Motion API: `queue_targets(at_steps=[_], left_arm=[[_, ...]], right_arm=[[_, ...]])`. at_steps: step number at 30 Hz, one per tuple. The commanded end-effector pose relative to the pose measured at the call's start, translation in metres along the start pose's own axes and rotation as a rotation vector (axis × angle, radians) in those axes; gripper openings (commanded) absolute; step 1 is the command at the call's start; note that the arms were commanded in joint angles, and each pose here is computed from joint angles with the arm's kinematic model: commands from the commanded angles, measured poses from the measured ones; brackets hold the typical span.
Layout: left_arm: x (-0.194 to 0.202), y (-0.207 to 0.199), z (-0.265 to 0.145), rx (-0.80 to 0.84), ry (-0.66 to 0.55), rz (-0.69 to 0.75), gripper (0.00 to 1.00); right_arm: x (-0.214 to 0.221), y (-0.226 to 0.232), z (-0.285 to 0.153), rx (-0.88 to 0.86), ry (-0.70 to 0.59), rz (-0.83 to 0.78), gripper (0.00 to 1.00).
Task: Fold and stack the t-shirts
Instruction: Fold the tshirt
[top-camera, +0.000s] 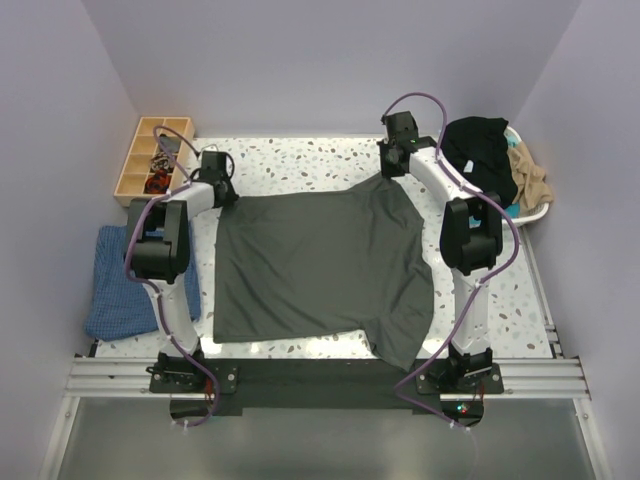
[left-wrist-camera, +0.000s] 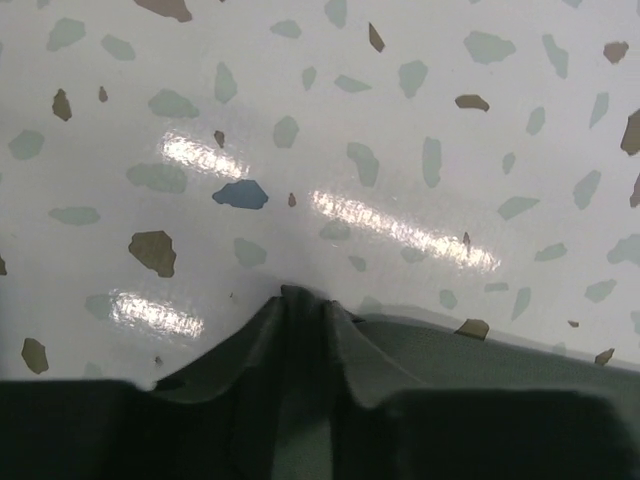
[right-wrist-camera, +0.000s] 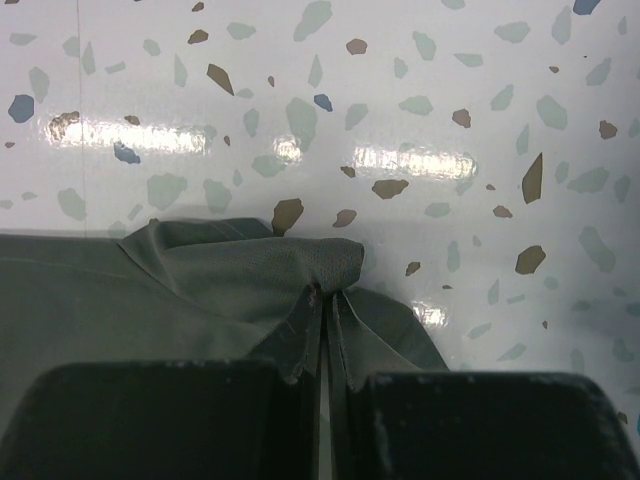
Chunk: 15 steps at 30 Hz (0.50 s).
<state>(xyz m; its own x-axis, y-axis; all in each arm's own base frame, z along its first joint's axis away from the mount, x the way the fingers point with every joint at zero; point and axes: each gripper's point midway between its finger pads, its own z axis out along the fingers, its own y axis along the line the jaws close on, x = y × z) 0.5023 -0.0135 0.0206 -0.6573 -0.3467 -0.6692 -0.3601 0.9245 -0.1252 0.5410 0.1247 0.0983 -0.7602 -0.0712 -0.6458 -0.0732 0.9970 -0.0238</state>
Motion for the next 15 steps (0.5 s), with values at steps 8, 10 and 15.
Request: queue_targets(at_steps=[8,10,15], left_arm=[[-0.04,-0.034,0.018,0.151,-0.023,0.016,0.0],[-0.064,-0.033,0.014,0.155,-0.061,0.008,0.0],[-0.09,-0.025,0.0,0.155,-0.103,0.006,0.0]], right_arm=[[-0.043,-0.018,-0.008,0.029,-0.081,0.01,0.0],[-0.045,-0.022,-0.007,0.028,-0.076,0.013,0.0],[-0.051,-0.026,-0.015,0.019,-0.083,0.018,0.0]])
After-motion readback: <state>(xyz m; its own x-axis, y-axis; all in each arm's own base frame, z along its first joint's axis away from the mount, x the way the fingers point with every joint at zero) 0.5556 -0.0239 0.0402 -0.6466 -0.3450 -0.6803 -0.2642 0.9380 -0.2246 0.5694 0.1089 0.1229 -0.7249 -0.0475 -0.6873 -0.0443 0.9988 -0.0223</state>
